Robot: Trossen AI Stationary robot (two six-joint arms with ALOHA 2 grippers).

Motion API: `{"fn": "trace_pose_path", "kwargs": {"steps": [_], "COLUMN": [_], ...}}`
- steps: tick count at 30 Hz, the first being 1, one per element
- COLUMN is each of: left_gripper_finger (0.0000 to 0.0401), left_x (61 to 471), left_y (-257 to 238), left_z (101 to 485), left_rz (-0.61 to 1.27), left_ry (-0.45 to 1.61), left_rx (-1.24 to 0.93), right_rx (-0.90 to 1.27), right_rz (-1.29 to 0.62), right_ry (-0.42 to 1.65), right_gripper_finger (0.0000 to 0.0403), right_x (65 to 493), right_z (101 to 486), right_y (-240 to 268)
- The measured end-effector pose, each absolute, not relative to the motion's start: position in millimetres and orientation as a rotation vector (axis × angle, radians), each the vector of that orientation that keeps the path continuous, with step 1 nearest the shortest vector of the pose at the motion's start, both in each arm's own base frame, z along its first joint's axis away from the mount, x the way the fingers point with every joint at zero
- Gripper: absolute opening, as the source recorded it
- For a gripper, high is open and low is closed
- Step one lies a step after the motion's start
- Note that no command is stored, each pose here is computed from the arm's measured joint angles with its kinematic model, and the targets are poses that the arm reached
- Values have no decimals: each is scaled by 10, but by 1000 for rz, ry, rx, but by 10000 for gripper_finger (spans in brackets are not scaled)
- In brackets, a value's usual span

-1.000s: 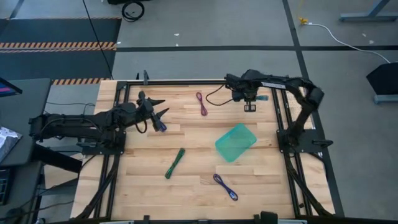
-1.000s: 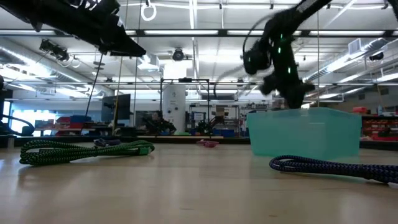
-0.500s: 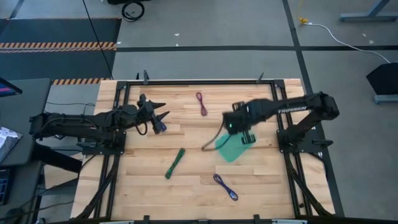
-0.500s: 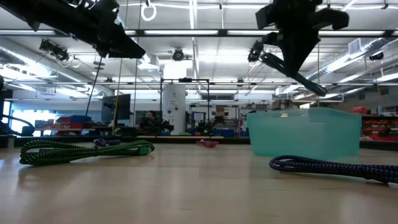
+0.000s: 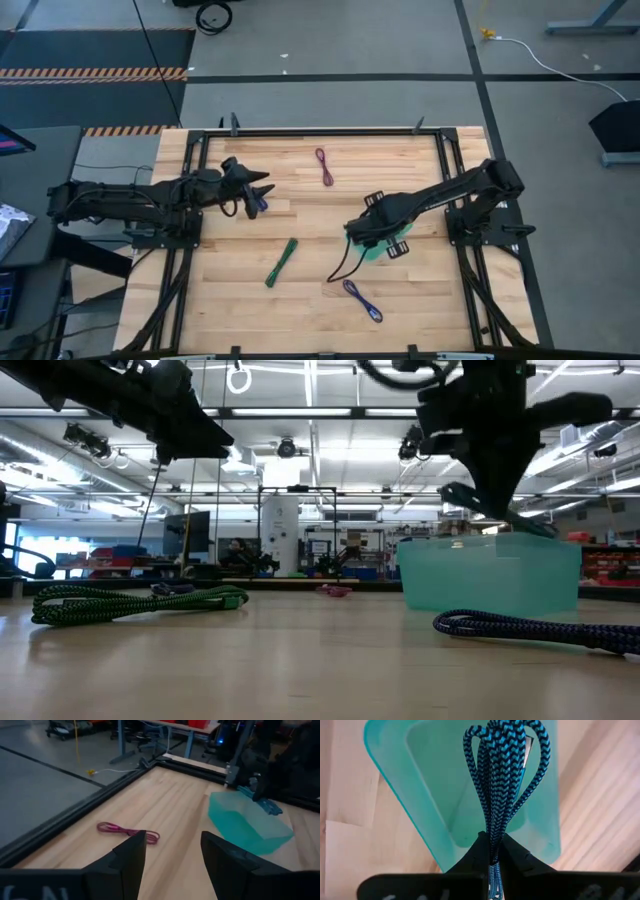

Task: Pick and place USB-C Cables
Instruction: Put the light blue charger cable into the green bin, then put the blue charger cable into the green bin

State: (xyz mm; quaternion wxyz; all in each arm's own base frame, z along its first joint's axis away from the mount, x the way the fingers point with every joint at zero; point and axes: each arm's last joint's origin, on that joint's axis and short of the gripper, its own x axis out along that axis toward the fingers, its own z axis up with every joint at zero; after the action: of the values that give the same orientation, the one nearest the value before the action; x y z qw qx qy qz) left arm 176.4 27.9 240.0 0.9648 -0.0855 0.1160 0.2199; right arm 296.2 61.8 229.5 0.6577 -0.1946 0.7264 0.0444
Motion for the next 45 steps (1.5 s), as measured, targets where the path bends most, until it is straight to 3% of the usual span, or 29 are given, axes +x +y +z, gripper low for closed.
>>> {"fn": "trace_pose_path", "kwargs": {"steps": [6, 13, 18, 22, 29, 36, 45], "left_gripper_finger": [191, 190, 190, 190, 190, 190, 190], "left_x": [1755, 1755, 1755, 1755, 1754, 1751, 1754], "left_y": [238, 194, 196, 196, 217, 265, 257], "left_z": [2351, 2333, 2333, 2333, 2341, 2351, 2357], "left_rz": [414, 389, 389, 388, 409, 435, 423], "left_ry": [296, 318, 319, 320, 314, 300, 294], "left_rx": [-144, -130, -126, -117, -97, -103, -109], "right_rx": [-444, -434, -446, -267, 242, 448, 518], "right_rz": [122, 87, -4, -90, -60, -167, -222], "right_ry": [1720, 1725, 1661, 1542, 1305, 1381, 1557], "right_gripper_finger": [30, 124, 184, 210, 206, 188, 182], "right_x": [3055, 3095, 3055, 3104, 3343, 3420, 3467], "right_z": [2055, 1981, 2169, 2513, 2903, 2614, 2116], "right_y": [666, 671, 659, 701, 956, 1318, 1689]}}
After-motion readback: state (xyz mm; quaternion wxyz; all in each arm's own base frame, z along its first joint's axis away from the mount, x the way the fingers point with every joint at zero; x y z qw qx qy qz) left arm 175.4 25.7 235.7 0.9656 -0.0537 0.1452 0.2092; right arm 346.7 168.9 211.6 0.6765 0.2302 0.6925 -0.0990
